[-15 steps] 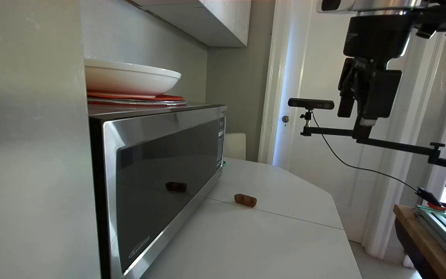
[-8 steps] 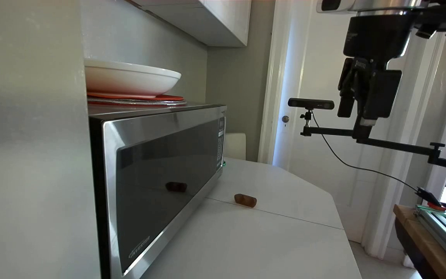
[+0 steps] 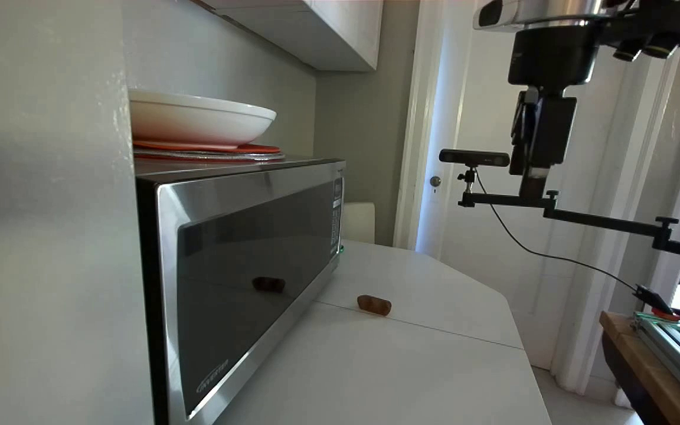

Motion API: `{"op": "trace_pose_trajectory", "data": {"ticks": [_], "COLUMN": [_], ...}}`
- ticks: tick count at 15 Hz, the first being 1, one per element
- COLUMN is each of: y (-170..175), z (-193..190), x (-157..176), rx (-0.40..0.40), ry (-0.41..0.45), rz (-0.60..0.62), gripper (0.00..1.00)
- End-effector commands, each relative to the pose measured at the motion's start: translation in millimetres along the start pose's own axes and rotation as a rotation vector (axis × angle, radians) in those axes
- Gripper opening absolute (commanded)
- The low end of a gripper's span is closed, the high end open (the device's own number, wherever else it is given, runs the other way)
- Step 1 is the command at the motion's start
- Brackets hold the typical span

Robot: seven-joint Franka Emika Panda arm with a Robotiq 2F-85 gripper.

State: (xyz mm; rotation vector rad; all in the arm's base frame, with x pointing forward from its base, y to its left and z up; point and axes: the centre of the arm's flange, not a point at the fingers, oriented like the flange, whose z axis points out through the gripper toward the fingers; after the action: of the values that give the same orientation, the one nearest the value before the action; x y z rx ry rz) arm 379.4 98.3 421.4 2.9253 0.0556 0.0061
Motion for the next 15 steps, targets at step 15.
{"op": "trace_pose_trajectory", "data": {"ticks": [15], "y": [124], "z": [-23], "x": [42], "rx": [0.307], "ry": [0.024], "rz": [0.352], "gripper": [1.00]}}
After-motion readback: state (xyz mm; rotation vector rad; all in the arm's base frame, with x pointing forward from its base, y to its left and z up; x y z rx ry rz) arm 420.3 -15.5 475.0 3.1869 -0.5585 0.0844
